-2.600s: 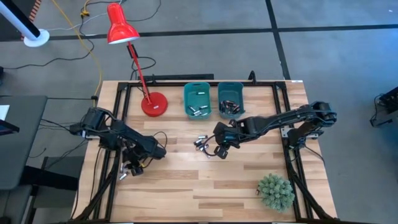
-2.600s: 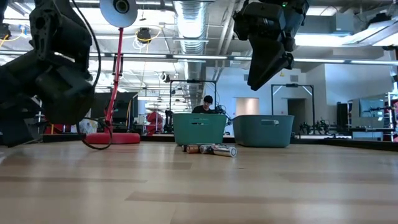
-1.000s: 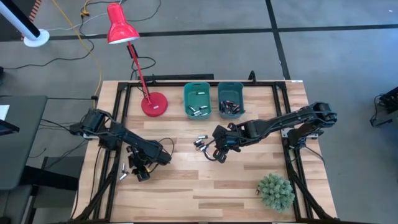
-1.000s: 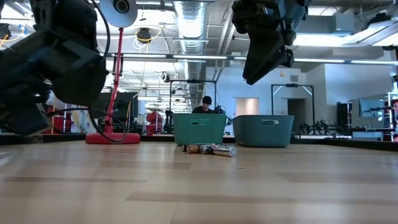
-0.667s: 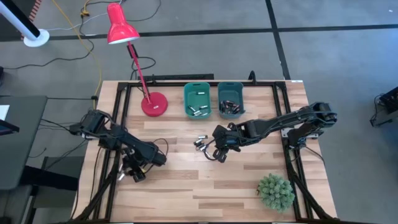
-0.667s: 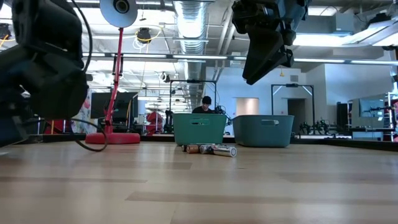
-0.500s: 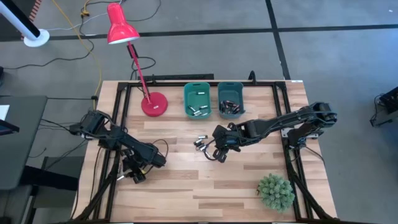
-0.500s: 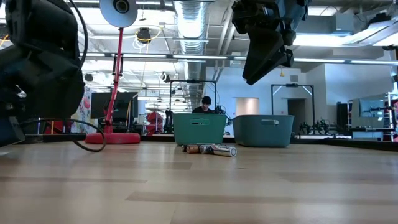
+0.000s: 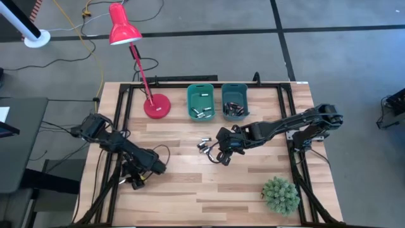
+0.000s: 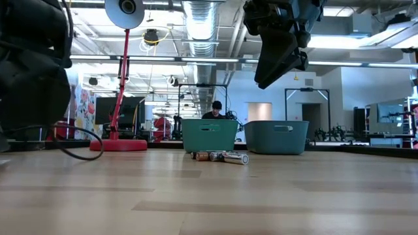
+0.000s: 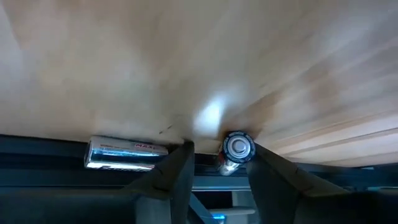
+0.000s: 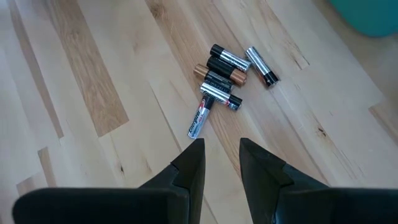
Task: Sort batteries
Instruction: Put the silver battery into the green bin
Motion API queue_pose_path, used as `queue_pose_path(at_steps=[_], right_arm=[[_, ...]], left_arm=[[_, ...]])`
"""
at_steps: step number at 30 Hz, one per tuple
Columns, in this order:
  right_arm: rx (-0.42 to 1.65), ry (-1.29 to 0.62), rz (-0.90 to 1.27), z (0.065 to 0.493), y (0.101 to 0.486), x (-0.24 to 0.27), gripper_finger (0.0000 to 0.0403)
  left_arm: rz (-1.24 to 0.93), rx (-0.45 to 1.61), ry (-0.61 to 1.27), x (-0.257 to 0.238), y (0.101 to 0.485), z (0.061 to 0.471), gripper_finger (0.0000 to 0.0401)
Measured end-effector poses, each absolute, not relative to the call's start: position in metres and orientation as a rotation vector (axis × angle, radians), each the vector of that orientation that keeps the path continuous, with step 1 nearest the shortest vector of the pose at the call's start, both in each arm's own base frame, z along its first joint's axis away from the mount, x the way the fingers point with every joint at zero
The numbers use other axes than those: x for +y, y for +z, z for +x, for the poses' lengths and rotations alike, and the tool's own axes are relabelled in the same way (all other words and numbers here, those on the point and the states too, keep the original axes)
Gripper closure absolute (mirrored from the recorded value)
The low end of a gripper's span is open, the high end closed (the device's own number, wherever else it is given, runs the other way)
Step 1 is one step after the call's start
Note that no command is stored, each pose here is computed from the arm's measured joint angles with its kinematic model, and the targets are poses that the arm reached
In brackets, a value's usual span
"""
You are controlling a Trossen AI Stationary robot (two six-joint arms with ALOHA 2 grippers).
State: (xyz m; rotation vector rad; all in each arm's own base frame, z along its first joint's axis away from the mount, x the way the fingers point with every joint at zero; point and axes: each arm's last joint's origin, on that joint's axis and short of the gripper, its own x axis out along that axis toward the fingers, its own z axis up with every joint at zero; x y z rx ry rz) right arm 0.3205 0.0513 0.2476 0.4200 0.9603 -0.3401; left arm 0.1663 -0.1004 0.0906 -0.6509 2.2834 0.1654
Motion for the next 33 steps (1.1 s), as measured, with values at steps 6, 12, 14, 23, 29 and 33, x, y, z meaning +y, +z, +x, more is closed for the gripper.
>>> queue_pose_path(at_steps=[6,12,14,23,29,33], right_arm=[[0.959,-0.34,0.42,0.321,0.248,0.051,0.0286],[0.96,-0.329,0.415,0.32,0.248,0.055,0.0286],[0.96,-0.323,0.413,0.32,0.248,0.057,0.0286],[0.968,-0.276,0.377,0.317,0.248,0.071,0.0286],[0.973,-0.25,0.363,0.315,0.248,0.08,0.0286],[0.974,-0.246,0.362,0.315,0.248,0.081,0.0286]], left_arm=[[-0.65,2.263,0.165,-0.103,0.089,0.167,0.0326],[-0.708,2.237,0.198,-0.102,0.088,0.172,0.0362],[-0.724,2.216,0.208,-0.101,0.09,0.178,0.0362],[-0.743,1.985,0.253,-0.093,0.111,0.226,0.0362],[-0.729,1.781,0.295,-0.065,0.128,0.262,0.0362],[-0.657,1.614,0.347,-0.036,0.141,0.287,0.0362]])
